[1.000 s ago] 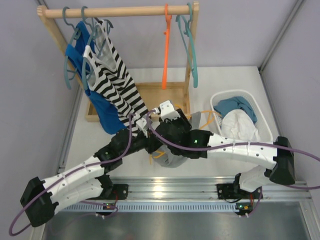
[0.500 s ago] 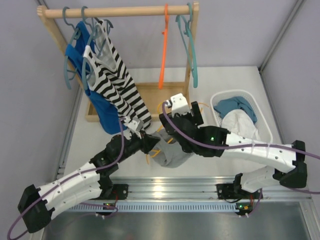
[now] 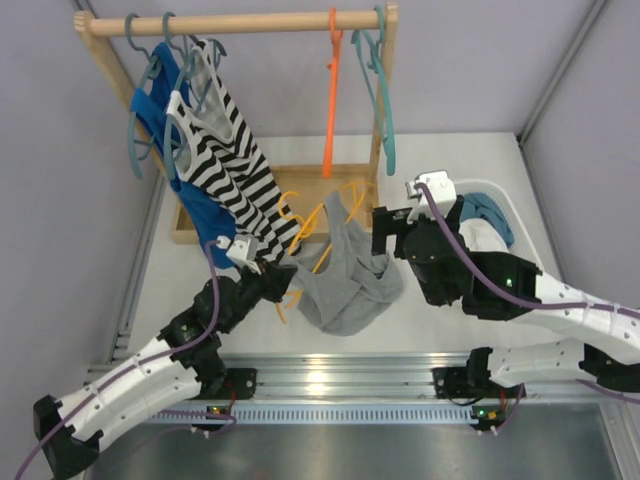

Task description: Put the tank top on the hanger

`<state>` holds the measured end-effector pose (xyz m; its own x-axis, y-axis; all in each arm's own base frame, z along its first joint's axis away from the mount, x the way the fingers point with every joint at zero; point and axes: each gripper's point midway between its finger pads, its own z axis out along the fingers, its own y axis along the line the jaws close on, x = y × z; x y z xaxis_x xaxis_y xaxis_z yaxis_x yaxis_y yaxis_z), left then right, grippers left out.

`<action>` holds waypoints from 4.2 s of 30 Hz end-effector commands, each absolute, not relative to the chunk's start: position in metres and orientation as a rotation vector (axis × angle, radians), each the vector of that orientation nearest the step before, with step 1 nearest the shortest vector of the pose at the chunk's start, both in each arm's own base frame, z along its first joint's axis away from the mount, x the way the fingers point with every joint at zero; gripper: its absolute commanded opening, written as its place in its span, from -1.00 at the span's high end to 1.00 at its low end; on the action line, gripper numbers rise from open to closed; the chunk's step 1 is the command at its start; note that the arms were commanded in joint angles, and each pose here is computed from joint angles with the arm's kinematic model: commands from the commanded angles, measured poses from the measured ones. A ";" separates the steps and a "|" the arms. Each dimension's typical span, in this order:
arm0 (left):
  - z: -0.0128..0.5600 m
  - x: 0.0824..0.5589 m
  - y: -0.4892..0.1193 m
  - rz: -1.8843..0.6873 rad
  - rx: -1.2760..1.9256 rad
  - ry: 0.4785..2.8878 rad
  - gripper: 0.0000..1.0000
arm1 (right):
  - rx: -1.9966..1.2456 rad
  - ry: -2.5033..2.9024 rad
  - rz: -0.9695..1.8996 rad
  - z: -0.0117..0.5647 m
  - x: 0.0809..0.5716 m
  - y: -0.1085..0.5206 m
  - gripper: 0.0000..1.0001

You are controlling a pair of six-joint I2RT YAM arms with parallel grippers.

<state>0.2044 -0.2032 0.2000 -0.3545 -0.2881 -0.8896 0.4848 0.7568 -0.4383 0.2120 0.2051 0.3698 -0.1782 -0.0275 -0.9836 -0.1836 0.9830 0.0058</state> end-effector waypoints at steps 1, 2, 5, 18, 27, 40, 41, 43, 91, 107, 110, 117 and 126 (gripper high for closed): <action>0.264 0.212 -0.178 -0.763 0.014 1.652 1.00 | -0.098 1.731 0.172 0.388 0.208 0.192 -0.94; 0.260 0.211 -0.174 -0.724 0.025 1.691 1.00 | -0.096 1.732 0.173 0.389 0.207 0.191 -0.94; 0.289 0.213 -0.161 -0.667 -0.007 1.690 1.00 | -0.093 1.731 0.184 0.391 0.206 0.188 -0.94; 0.387 0.215 -0.120 -0.414 -0.013 1.725 1.00 | -0.090 1.725 0.197 0.397 0.205 0.184 -0.95; 0.472 0.225 -0.118 -0.324 0.047 1.678 1.00 | -0.093 1.723 0.200 0.398 0.204 0.183 -0.94; 0.517 0.244 -0.125 -0.222 0.094 1.660 1.00 | -0.097 1.720 0.200 0.399 0.205 0.184 -0.95; 0.516 0.246 -0.125 -0.211 0.097 1.668 1.00 | -0.098 1.719 0.204 0.400 0.204 0.185 -0.94; 0.513 0.250 -0.130 -0.189 0.114 1.691 1.00 | -0.099 1.718 0.214 0.399 0.204 0.187 -0.94; 0.560 0.358 -0.083 -0.155 0.039 1.538 1.00 | -0.123 1.710 0.213 0.394 0.204 0.185 -0.96; 0.515 0.388 -0.087 -0.150 0.053 1.634 1.00 | -0.130 1.716 0.204 0.389 0.204 0.185 -0.96; 0.508 0.385 -0.090 -0.170 0.053 1.644 1.00 | -0.132 1.720 0.200 0.387 0.205 0.186 -0.96; 0.501 0.375 -0.085 -0.172 0.024 1.652 0.58 | -0.142 1.724 0.204 0.385 0.205 0.190 -0.96; 0.516 0.357 -0.080 -0.178 0.024 1.618 0.05 | -0.170 1.736 0.217 0.381 0.205 0.201 -0.96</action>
<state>0.3653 -0.0845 0.4853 -0.1485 -0.0653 -0.9867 0.1222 0.9890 -0.0838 0.2053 0.1931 0.3798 -0.1757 0.0002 -0.9844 -0.2161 0.9756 0.0388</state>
